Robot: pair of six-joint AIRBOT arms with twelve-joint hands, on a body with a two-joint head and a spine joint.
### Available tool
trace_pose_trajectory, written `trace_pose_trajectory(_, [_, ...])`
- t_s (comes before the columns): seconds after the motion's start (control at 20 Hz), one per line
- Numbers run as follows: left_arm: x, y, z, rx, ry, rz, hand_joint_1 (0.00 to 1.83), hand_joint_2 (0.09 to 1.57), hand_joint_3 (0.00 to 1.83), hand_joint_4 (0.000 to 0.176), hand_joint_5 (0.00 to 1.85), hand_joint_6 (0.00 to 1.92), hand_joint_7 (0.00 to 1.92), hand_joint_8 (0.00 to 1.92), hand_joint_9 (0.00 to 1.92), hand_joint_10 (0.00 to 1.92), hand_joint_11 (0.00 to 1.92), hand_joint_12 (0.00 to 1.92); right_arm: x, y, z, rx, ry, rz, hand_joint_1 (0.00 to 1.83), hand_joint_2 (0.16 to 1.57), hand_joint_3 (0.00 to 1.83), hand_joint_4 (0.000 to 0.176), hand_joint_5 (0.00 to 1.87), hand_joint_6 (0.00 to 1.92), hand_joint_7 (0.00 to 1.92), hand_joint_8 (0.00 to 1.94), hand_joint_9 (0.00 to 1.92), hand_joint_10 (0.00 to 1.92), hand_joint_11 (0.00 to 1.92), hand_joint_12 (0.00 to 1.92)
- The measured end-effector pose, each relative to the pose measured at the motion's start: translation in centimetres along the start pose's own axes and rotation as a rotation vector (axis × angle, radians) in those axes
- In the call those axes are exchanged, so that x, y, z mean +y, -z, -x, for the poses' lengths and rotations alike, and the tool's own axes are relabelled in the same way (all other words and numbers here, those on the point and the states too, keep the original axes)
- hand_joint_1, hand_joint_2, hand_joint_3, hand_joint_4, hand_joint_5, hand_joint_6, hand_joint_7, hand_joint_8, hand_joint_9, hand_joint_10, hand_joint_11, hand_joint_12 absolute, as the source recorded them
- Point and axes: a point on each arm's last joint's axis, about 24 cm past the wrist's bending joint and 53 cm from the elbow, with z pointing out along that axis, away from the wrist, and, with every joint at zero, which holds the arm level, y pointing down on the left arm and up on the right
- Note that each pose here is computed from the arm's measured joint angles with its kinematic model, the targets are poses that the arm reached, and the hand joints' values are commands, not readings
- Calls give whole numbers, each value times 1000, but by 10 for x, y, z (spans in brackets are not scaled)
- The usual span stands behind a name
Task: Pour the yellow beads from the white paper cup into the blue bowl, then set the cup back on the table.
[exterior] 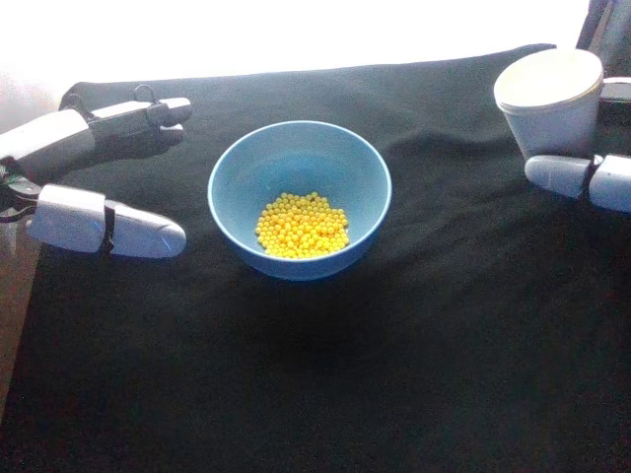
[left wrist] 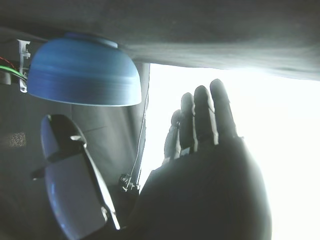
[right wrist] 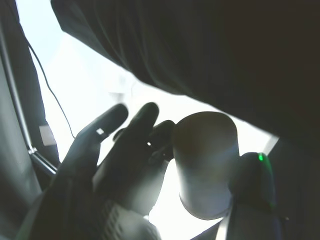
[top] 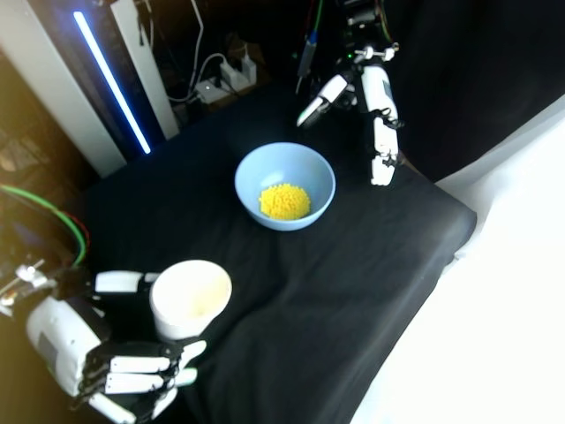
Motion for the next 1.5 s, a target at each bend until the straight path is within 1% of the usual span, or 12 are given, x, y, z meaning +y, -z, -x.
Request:
trace_pose_trajectory(0.05, [0, 0, 0, 0, 0, 1, 702, 734, 0, 44, 114, 0, 279, 0, 260, 1, 152, 246, -3, 1, 1, -7, -5, -8, 1149, 1143, 1, 0, 928, 1050, 650, 6, 398, 11, 0, 619])
trace_pose_trajectory(0.1, [0, 0, 0, 0, 0, 1, 719, 732, 0, 44, 119, 2, 266, 0, 258, 0, 163, 237, -6, 2, 3, -13, -5, -15, 1158, 1131, 0, 0, 958, 1000, 799, 40, 560, 79, 0, 881])
trace_pose_trajectory(0.25, [0, 0, 0, 0, 0, 1, 697, 735, 0, 42, 113, 0, 263, 0, 251, 0, 154, 227, -13, 6, 5, -17, -7, -30, 1153, 1142, 0, 0, 931, 1045, 744, 7, 540, 51, 0, 978])
trace_pose_trajectory(0.3, [0, 0, 0, 0, 0, 0, 692, 732, 0, 45, 114, 1, 266, 2, 258, 3, 165, 230, -14, 7, 5, -16, -6, -32, 1155, 1140, 0, 0, 934, 1040, 804, 21, 623, 84, 1, 1272])
trace_pose_trajectory(0.35, [1, 0, 0, 0, 0, 2, 695, 723, 0, 47, 121, 4, 271, 4, 266, 6, 176, 232, -17, 8, 6, -23, -11, -41, 1226, 1156, 0, 0, 1006, 1051, 789, 1114, 849, 207, 117, 1331])
trace_pose_trajectory(0.4, [0, 0, 0, 0, 0, 1, 686, 726, 0, 55, 118, 2, 277, 6, 267, 6, 175, 229, -18, 9, 7, -24, -12, -44, 1217, 1162, 0, 0, 990, 1059, 795, 1172, 846, 330, 164, 1375])
trace_pose_trajectory(0.85, [2, 1, -1, 3, -1, 4, 695, 728, 0, 42, 121, 2, 269, 2, 275, 6, 192, 219, -21, 11, 8, -27, -18, -49, 1224, 1165, 4, 0, 1005, 1024, 753, 1251, 569, 790, 0, 1342])
trace_pose_trajectory(1.15, [1, 1, -1, 2, 0, 4, 693, 737, 3, 64, 115, 2, 272, 4, 259, 7, 170, 203, -22, 11, 7, -28, -25, -49, 1223, 1177, 0, 0, 1010, 1007, 704, 1304, 380, 994, 0, 1531])
trace_pose_trajectory(1.25, [1, 1, -1, 2, 0, 4, 684, 734, 1, 53, 116, 2, 280, 7, 264, 9, 175, 205, -22, 11, 7, -29, -29, -48, 1215, 1192, 2, 0, 980, 1077, 672, 1301, 349, 859, 0, 1424])
trace_pose_trajectory(1.3, [1, 1, -1, 2, 0, 4, 688, 729, 0, 54, 113, 0, 276, 5, 264, 7, 165, 199, -22, 10, 8, -28, -32, -48, 1170, 1142, 0, 0, 963, 1013, 642, 690, 316, 653, 0, 1170])
trace_pose_trajectory(1.35, [1, 1, -1, 2, -1, 4, 696, 743, 4, 50, 105, 0, 271, 2, 244, 0, 139, 188, -22, 9, 9, -28, -43, -46, 1148, 1139, 3, 0, 932, 1050, 636, 114, 193, 88, 0, 97])
trace_pose_trajectory(1.5, [1, 1, -1, 2, -1, 4, 705, 747, 5, 44, 110, 3, 274, 3, 247, 2, 152, 194, -19, 5, 18, -46, -52, -31, 1148, 1129, 0, 0, 955, 1016, 294, 0, 125, 3, 0, 0])
